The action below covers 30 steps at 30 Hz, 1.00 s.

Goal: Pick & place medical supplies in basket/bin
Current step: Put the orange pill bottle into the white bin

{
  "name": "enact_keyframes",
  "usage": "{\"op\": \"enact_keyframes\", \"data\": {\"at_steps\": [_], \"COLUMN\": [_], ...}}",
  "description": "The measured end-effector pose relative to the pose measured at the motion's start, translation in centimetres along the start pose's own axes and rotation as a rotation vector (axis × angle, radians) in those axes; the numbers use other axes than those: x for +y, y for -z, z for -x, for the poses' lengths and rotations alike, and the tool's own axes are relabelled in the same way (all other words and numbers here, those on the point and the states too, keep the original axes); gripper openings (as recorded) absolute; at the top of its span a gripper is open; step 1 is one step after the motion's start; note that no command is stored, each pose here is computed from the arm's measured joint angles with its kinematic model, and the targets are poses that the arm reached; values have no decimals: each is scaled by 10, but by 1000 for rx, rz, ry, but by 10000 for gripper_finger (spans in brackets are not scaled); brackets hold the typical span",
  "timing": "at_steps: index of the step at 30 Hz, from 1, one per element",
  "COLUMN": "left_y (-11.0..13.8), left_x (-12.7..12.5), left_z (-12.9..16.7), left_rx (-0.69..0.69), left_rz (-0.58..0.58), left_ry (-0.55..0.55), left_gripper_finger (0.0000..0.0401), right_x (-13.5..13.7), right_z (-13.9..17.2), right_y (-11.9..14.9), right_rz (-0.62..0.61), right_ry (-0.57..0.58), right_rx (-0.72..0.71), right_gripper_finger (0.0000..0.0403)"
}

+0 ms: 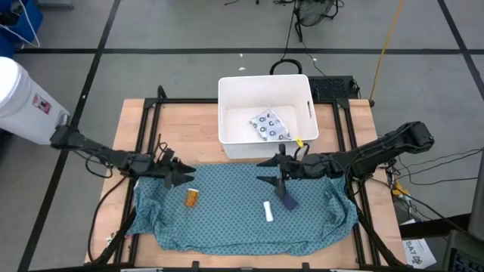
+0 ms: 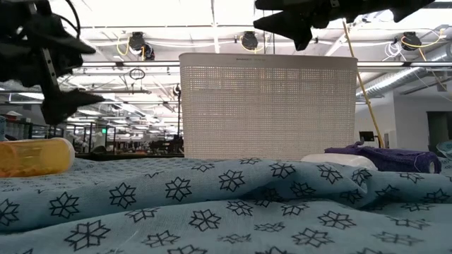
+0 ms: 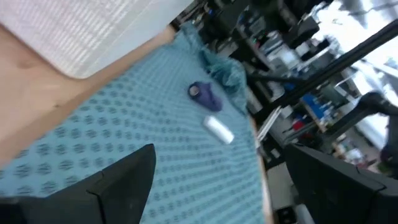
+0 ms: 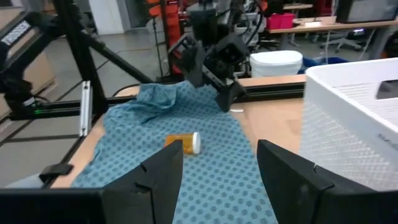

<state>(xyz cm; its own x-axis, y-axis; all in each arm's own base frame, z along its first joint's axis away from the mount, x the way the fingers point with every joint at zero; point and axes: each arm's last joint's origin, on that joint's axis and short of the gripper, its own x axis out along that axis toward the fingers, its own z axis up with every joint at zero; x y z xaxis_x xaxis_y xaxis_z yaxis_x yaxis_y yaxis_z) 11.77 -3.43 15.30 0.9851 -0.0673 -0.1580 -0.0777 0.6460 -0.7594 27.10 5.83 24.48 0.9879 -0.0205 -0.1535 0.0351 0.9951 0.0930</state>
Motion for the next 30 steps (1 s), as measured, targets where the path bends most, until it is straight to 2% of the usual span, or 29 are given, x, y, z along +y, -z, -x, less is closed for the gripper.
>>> {"op": "enact_keyframes", "data": {"at_steps": [5,11,15,20,23,30], "left_y": [3,-2,0,10,17,34], "left_x": [-20,-69,-93,-102,-103,-94], "left_z": [-1,-17,-32,-45,-49,-54], "left_rx": [-25,47,174,299,368,452], "left_rz": [16,-63,-92,-52,-32,65], "left_ry": [-2,-53,-236,-515,-645,-798], "left_gripper_finger": [360,360,360,360,360,360], "right_x": [0,0,0,1,1,0], "right_z": [0,0,0,0,0,0], "right_y": [2,1,1,0,1,1], "right_rz": [19,30,29,27,27,27], "right_ry": [-20,-21,-22,-22,-24,-23], "right_rx": [20,14,7,6,8,15], "right_gripper_finger": [196,196,196,196,196,196]}}
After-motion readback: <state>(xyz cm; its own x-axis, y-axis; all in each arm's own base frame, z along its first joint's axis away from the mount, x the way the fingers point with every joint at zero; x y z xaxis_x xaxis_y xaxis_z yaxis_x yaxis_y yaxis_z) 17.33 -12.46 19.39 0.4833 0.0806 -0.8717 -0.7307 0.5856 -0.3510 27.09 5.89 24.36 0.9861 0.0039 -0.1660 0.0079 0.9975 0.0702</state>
